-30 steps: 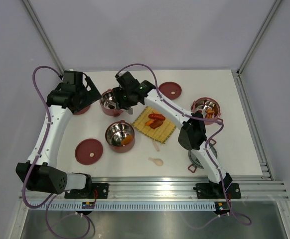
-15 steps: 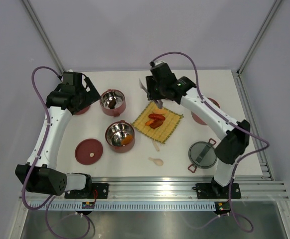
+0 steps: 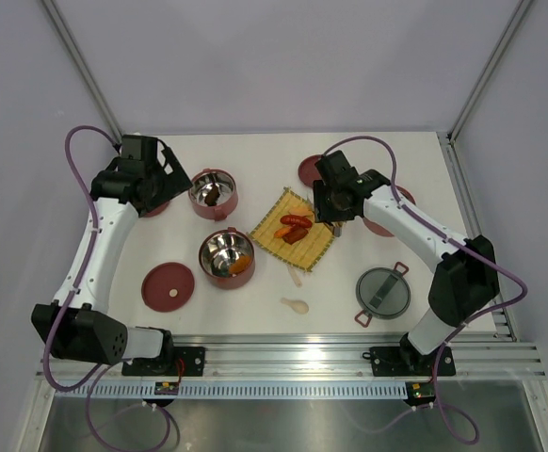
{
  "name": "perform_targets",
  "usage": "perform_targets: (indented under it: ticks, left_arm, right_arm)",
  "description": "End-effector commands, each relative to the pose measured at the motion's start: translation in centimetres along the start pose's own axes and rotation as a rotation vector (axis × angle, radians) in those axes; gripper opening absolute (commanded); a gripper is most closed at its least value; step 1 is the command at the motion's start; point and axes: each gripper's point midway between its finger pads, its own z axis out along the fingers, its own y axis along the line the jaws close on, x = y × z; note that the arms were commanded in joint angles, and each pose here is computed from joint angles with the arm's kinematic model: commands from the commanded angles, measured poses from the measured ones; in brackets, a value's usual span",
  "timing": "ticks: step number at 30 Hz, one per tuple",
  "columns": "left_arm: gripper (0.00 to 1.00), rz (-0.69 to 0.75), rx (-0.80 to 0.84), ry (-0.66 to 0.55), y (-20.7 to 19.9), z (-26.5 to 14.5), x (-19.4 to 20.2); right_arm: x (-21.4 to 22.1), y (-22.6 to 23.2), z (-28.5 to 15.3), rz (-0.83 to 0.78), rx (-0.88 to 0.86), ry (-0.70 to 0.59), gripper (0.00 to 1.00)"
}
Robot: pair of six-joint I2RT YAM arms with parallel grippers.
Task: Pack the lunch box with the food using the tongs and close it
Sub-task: Pick up the fake food from the plate.
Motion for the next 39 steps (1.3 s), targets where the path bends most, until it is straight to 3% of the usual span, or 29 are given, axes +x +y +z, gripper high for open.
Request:
perform_targets:
  ticks: [1, 18, 28, 39]
  left_arm:
    - [0.99, -0.004, 0.04, 0.014, -0.9, 1.0, 0.0]
    - [0.99, -0.007, 0.045, 0.035, -1.1, 1.7, 0.5]
    - [0.99, -0.008, 0.048, 0.041, -1.2, 2.0, 0.6]
    - [0.99, -0.008, 0.05, 0.041, -1.3, 2.0, 0.6]
  right_arm:
    - [-1.0, 1.4, -0.9, 0.026, -0.066, -0.038, 0.55]
    - [0.4, 3.0, 0.1, 0.034, -0.132, 0.052, 0.52]
    - [1.0, 6.3, -2.8, 0.04, -0.345, 0.092, 0.52]
    - [2.1, 4.2, -3.3, -0.011, -0.244, 0.105, 0.52]
